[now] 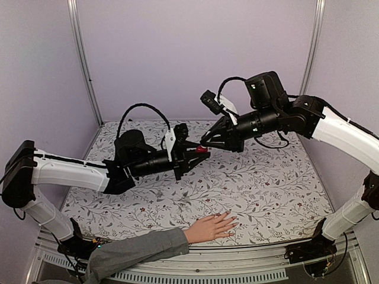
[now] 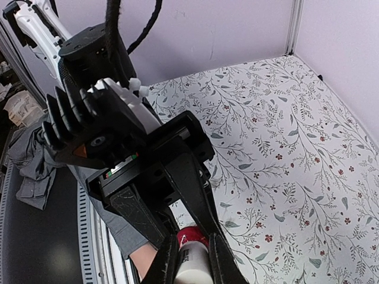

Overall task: Paint the nails
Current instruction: Paint the nail polish on the nail.

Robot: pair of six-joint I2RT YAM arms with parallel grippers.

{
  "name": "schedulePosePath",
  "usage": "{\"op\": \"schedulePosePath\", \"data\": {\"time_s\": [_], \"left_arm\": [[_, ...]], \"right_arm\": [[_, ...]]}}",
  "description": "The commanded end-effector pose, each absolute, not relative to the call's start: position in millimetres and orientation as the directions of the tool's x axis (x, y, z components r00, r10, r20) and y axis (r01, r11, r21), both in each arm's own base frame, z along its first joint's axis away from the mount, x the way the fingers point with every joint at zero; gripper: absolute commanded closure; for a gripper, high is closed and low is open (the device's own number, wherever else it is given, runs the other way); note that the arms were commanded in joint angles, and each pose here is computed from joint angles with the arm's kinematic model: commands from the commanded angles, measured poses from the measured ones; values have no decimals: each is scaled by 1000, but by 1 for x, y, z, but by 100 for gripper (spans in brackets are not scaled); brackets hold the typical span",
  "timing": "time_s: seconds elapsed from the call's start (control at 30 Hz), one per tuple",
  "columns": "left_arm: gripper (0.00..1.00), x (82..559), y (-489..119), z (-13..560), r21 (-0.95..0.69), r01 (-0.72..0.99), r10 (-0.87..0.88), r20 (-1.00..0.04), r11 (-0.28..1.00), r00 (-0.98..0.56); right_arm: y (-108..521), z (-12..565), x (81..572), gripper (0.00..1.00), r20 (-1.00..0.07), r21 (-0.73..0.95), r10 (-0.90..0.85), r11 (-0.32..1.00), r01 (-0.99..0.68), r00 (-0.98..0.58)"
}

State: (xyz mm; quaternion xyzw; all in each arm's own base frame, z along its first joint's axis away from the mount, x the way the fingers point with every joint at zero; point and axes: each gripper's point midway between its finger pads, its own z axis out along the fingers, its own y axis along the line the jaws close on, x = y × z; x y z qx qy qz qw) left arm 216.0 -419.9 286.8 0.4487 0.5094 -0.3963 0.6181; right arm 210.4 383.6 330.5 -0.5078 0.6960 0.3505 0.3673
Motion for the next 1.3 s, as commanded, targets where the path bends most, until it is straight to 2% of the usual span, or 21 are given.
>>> {"op": "schedulePosePath", "data": {"time_s": [0.0,0.2,0.53,1.27], "left_arm": [[100,214,-425,294,156,948,-50,-983,277,177],[100,215,-426,292,158,948,-45,-983,276,177],[100,220,-430,285,156,945,-11,-986,287,166],[100,217,-429,288,150,949,-36,-985,278,166]], "right_arm": [[377,364,211,100,-911,62,-380,255,-965,-159],[377,368,206,100,-916,68,-370,230,-971,-152],[378,351,214,100,-880,64,-442,257,-964,-177],[371,355,216,100,-885,37,-435,284,-958,-164]]}}
